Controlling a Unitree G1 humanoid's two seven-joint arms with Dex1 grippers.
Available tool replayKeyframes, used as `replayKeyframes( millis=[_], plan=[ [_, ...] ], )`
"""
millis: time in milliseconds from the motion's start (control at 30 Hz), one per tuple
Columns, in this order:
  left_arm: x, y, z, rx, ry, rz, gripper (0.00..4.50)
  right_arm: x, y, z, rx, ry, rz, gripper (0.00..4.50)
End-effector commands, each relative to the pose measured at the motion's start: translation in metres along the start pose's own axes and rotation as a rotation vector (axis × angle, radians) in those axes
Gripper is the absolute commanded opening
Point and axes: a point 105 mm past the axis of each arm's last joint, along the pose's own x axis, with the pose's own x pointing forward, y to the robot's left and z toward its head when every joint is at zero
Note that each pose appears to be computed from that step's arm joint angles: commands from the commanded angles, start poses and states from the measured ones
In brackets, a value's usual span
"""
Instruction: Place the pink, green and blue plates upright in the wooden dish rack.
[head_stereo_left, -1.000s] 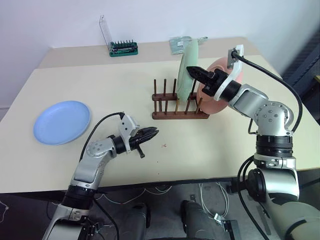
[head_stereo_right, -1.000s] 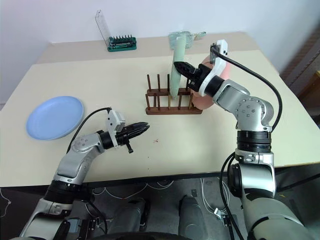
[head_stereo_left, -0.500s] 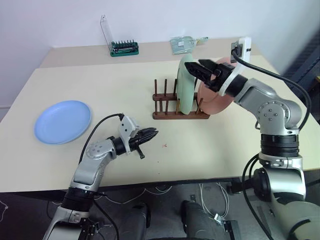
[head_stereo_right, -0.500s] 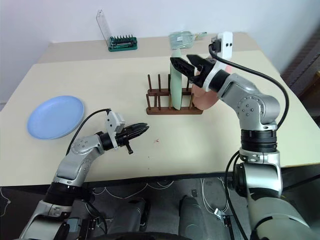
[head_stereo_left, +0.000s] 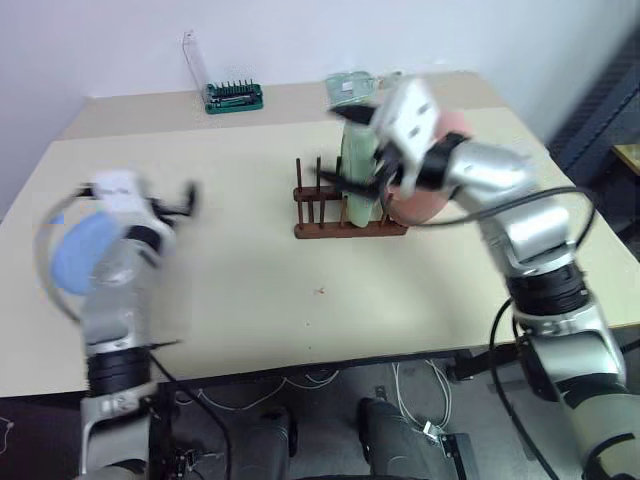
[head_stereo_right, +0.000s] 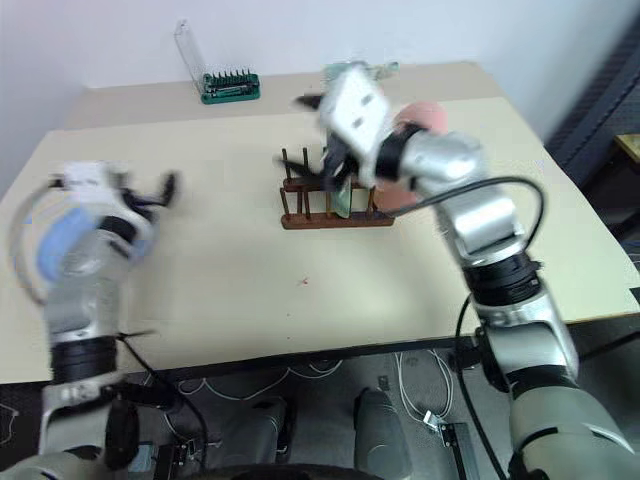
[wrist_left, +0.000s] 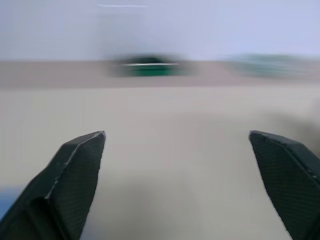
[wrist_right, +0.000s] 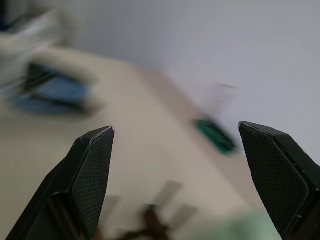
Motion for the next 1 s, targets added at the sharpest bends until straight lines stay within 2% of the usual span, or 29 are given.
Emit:
replayKeyframes(
  millis=[33,100,233,433,533,633,833,867,967,1000],
  plan=[
    [-0.019,0.075,0.006,-0.019,0.054,0.382,4.46,0.008,0.013,0.008,-0.026,-0.044,0.033,4.07],
    [-0.03,0.092,0.0,-0.079,0.11,0.475,4.46,0.012,0.019,0.005,-0.005,-0.054,0.052,4.07],
    [-0.047,0.105,-0.02,-0.182,0.208,0.564,4.46,0.015,0.021,0.003,0.004,-0.056,0.062,4.07],
    [-0.056,0.092,-0.057,-0.362,0.348,0.539,4.46,0.016,0.021,0.002,0.012,-0.06,0.064,4.07],
    [-0.053,0.078,-0.065,-0.418,0.386,0.475,4.46,0.016,0.021,0.001,0.013,-0.059,0.063,4.07],
    [-0.053,0.079,-0.067,-0.43,0.381,0.489,3.64,0.015,0.021,0.0,0.014,-0.055,0.056,4.07],
    [-0.046,0.079,-0.066,-0.438,0.365,0.497,0.58,0.013,0.021,-0.003,0.014,-0.042,0.043,4.07],
    [-0.038,0.069,-0.054,-0.426,0.321,0.441,0.12,0.013,0.019,-0.004,0.004,-0.036,0.035,4.07],
    [-0.014,0.03,0.0,-0.409,0.108,0.24,0.05,0.014,0.012,-0.006,-0.058,-0.018,0.002,4.07],
    [-0.009,0.005,0.023,-0.399,0.031,0.125,0.05,0.015,0.01,-0.007,-0.11,-0.005,-0.006,4.07]
  ],
)
